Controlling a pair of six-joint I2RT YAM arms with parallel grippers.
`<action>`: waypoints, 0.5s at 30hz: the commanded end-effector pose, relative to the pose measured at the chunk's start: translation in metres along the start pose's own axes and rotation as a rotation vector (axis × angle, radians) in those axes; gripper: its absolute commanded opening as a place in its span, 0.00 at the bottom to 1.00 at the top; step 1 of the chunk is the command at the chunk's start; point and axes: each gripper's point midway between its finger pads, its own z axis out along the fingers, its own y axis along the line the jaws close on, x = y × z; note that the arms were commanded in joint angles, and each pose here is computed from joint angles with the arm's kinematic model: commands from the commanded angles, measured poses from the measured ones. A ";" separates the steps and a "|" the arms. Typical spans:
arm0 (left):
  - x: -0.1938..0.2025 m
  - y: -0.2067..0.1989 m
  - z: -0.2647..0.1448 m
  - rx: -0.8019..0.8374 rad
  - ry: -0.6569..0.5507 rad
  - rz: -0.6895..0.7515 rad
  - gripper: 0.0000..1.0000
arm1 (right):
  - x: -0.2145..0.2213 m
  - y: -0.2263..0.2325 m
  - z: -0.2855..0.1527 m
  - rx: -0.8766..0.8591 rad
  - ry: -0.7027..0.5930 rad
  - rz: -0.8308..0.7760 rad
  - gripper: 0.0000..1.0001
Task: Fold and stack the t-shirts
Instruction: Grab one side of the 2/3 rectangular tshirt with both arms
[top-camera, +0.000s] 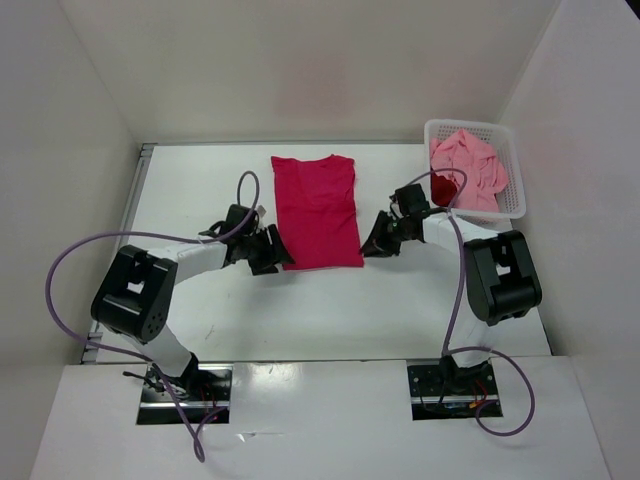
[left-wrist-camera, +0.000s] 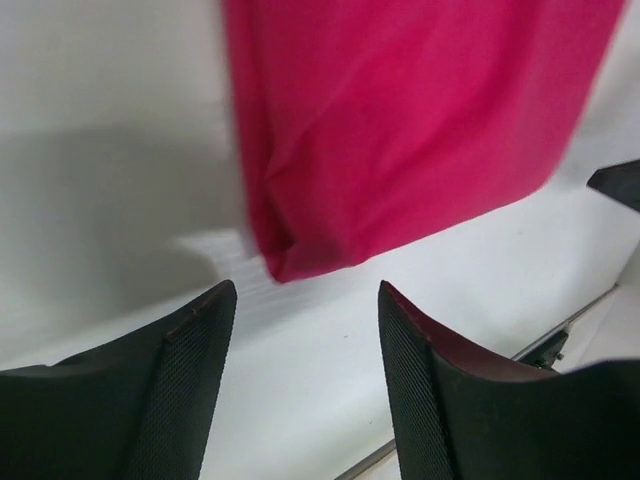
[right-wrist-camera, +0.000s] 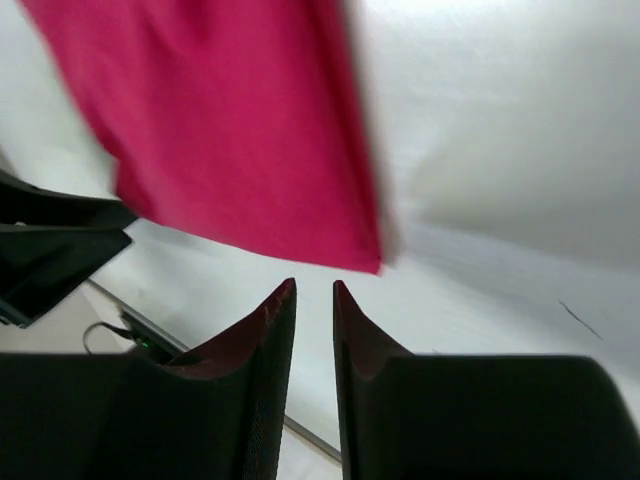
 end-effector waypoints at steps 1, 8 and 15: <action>0.005 0.007 -0.001 -0.023 -0.023 -0.051 0.66 | 0.007 -0.002 0.001 -0.010 -0.027 0.019 0.28; 0.002 0.013 0.021 -0.028 -0.015 -0.084 0.60 | 0.016 -0.016 0.014 0.000 -0.013 0.065 0.52; 0.001 0.015 0.025 -0.028 -0.015 -0.084 0.43 | 0.020 -0.027 0.031 0.010 0.012 0.107 0.44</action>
